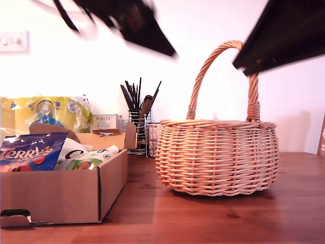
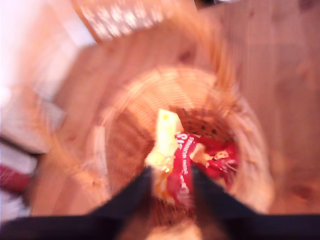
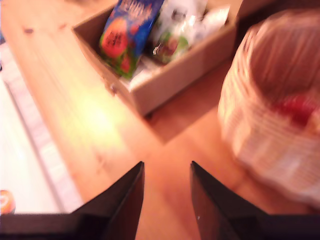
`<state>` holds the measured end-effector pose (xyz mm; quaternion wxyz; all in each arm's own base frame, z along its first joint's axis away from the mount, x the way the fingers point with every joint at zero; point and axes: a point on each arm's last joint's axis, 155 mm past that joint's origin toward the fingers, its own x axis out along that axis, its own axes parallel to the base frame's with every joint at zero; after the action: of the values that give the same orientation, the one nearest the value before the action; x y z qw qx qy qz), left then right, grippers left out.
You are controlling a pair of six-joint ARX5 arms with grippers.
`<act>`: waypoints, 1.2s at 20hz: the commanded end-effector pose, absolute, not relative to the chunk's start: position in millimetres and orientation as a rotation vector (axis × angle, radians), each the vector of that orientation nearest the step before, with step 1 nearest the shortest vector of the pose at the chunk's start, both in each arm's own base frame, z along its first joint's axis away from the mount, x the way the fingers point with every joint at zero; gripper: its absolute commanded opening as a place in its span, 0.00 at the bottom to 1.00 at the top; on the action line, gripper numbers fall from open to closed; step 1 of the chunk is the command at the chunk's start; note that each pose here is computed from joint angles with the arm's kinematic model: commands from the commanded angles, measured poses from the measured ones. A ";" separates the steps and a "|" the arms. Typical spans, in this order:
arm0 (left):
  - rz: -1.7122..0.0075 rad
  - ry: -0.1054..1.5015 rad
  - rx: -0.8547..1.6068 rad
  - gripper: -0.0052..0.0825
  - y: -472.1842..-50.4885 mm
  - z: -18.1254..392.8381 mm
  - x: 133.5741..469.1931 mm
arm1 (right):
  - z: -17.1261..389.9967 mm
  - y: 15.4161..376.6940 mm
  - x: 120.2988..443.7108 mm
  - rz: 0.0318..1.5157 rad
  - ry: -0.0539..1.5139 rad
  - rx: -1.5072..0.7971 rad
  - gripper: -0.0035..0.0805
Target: Move the bags of Easter eggs from the cardboard box on the left into the woven basket on the right side.
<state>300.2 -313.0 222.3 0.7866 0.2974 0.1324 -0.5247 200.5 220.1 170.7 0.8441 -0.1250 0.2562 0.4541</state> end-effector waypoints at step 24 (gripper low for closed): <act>-1.047 0.490 0.518 0.04 -241.8 198.6 294.8 | 131.4 234.1 326.8 0.859 0.748 -0.576 0.46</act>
<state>294.4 -240.4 204.6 0.8083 0.2471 0.2230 -0.4856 329.0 233.9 132.1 0.8056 -0.2667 0.3474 0.3990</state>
